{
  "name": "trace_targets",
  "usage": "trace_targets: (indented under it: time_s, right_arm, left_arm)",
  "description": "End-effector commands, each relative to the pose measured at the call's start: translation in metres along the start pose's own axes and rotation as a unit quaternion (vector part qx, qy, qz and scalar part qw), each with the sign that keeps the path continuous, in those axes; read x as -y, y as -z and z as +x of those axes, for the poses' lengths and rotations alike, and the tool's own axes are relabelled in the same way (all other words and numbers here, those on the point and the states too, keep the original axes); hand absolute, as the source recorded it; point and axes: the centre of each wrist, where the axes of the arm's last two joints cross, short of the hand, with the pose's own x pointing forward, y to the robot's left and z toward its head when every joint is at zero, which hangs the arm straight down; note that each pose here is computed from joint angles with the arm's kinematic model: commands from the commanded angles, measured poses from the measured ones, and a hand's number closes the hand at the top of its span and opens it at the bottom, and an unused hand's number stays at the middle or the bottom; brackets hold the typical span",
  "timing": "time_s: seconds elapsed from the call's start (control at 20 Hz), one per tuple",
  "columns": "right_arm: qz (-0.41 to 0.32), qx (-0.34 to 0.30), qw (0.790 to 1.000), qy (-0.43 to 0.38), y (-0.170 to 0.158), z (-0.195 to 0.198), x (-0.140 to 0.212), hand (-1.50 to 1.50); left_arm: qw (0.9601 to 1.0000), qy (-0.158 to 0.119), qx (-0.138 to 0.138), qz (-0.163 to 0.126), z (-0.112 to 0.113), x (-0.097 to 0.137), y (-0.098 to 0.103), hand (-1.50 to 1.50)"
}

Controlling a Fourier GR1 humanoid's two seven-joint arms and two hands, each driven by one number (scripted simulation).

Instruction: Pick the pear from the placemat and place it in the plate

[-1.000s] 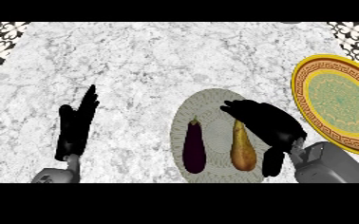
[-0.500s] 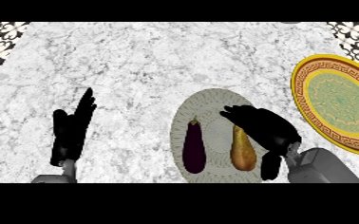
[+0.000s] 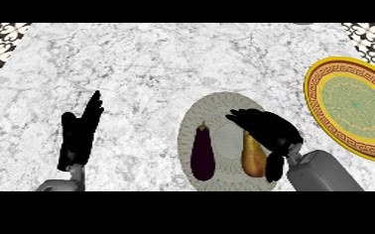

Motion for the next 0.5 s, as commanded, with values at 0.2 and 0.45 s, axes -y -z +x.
trace_targets:
  time_s: [0.2, 0.45]
  right_arm:
    - [-0.019, 0.031, 0.999, -0.038, 0.004, -0.002, -0.002, 1.5]
    - [-0.054, 0.034, 0.997, -0.054, 0.016, -0.006, -0.001, 1.5]
  left_arm:
    - [0.9999, -0.007, -0.003, -0.01, -0.005, -0.01, 0.01, 0.0]
    - [1.0, -0.002, 0.004, -0.006, 0.014, -0.008, -0.005, 0.0]
